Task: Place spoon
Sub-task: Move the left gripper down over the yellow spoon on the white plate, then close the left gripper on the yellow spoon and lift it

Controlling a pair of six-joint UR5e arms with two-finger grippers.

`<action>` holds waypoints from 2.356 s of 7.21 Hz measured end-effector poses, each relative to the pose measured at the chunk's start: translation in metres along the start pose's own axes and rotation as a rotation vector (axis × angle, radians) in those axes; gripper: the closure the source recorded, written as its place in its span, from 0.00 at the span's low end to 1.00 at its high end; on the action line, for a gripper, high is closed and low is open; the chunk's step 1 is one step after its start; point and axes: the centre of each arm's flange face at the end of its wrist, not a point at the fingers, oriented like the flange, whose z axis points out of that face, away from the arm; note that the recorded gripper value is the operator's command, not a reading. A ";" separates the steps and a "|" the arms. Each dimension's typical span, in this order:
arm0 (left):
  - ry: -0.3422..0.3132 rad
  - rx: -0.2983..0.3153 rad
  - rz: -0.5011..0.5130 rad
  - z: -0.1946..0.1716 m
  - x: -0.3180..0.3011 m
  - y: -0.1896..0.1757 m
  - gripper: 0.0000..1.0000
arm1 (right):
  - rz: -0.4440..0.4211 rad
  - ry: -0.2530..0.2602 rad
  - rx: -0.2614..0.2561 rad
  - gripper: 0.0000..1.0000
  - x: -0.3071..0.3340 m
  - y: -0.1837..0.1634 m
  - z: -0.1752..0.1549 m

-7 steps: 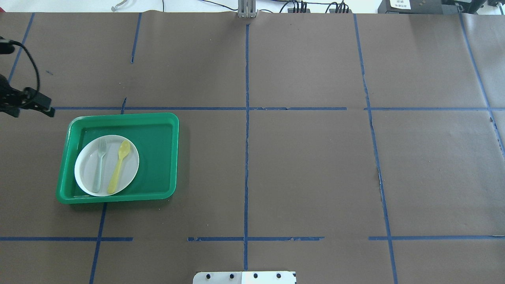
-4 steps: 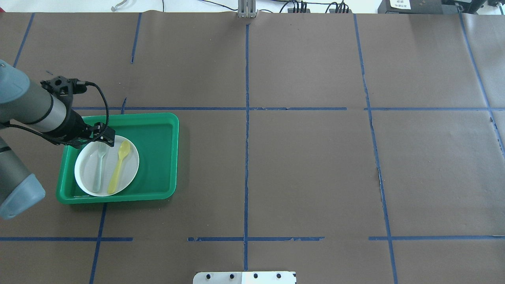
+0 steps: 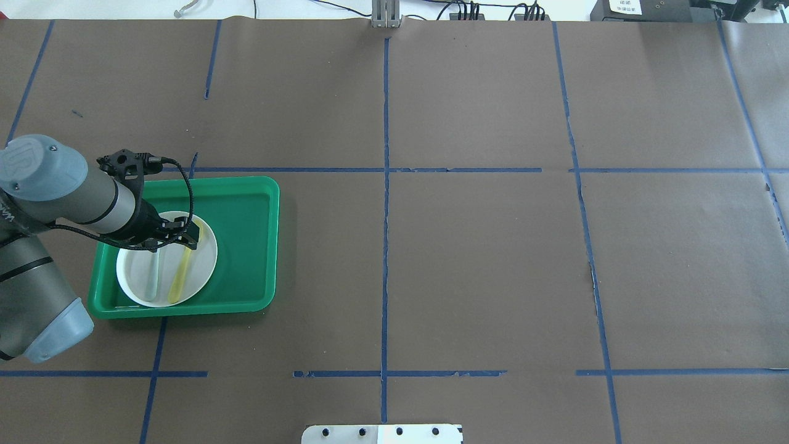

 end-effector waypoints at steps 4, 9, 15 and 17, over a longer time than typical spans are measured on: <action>-0.005 -0.018 0.014 0.016 0.009 0.003 0.33 | 0.000 0.000 0.000 0.00 0.000 0.000 0.000; 0.002 -0.021 0.025 0.025 0.007 0.004 0.68 | 0.000 0.000 0.000 0.00 0.000 0.000 0.000; 0.012 -0.010 0.032 0.014 0.006 0.006 1.00 | 0.000 0.000 -0.001 0.00 0.000 0.000 0.000; 0.036 0.019 0.036 -0.020 0.005 0.008 1.00 | 0.000 0.000 -0.001 0.00 0.000 0.000 0.000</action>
